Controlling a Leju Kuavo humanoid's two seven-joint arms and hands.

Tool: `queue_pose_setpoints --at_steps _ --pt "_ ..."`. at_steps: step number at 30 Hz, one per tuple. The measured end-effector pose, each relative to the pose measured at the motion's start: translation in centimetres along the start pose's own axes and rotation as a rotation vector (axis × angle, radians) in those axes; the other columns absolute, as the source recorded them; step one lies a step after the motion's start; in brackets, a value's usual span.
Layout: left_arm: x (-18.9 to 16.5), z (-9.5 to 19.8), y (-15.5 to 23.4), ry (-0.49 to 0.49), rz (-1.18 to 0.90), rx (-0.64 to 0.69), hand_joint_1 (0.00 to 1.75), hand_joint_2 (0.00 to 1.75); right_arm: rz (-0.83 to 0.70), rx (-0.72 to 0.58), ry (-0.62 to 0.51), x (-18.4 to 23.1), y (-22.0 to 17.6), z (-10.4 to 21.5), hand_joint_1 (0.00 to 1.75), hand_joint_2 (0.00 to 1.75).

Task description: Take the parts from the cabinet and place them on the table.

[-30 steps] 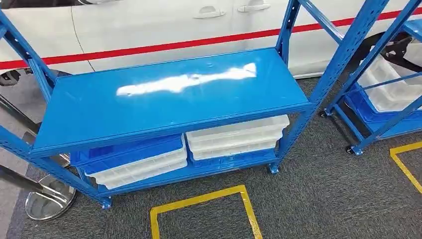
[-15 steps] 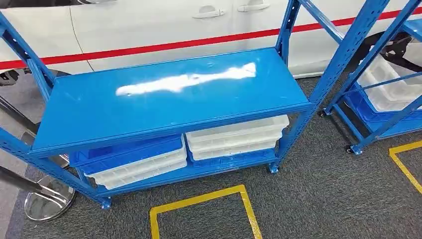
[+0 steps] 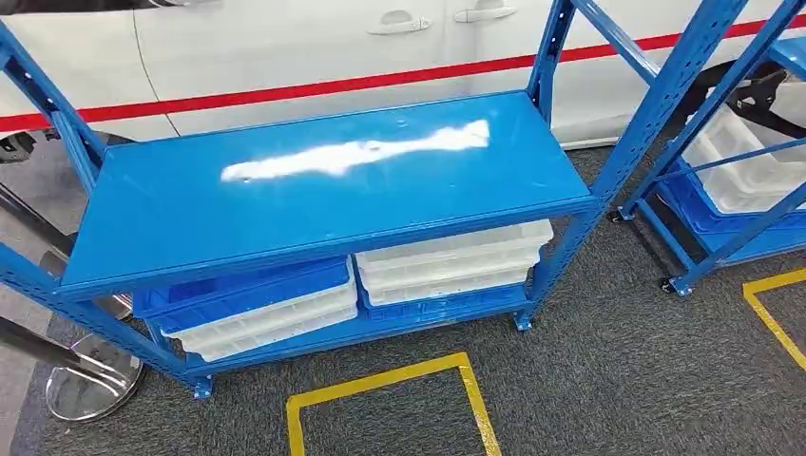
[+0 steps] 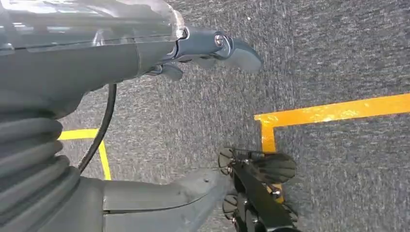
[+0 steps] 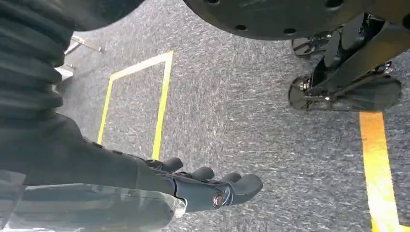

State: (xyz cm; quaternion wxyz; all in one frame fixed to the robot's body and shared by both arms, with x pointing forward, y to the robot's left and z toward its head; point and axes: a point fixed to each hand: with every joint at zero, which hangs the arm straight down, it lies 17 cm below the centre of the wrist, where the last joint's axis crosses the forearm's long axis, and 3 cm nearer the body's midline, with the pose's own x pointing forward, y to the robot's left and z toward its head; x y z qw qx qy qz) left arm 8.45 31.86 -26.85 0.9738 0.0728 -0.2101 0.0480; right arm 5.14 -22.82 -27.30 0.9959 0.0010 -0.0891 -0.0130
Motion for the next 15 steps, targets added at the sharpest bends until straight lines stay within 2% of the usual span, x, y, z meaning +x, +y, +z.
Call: queue_pose_setpoints --at_steps 5,6,7,15 --pt "0.0 0.0 -0.1 0.008 -0.005 -0.003 0.00 1.75 -0.003 -0.001 -0.026 0.8 -0.3 -0.1 0.00 1.75" --pt "0.0 0.0 0.0 0.010 -0.007 -0.003 0.00 1.75 -0.003 -0.001 -0.030 0.8 -0.4 -0.1 0.00 0.00" --pt "-0.1 0.0 -0.2 0.013 -0.009 -0.006 0.00 0.00 -0.002 0.000 -0.037 1.0 -0.3 -0.1 0.00 0.00" --pt "-0.3 0.0 -0.6 0.032 -0.021 -0.022 0.00 0.00 -0.002 -0.005 -0.065 1.7 -1.0 -0.1 0.00 0.00"
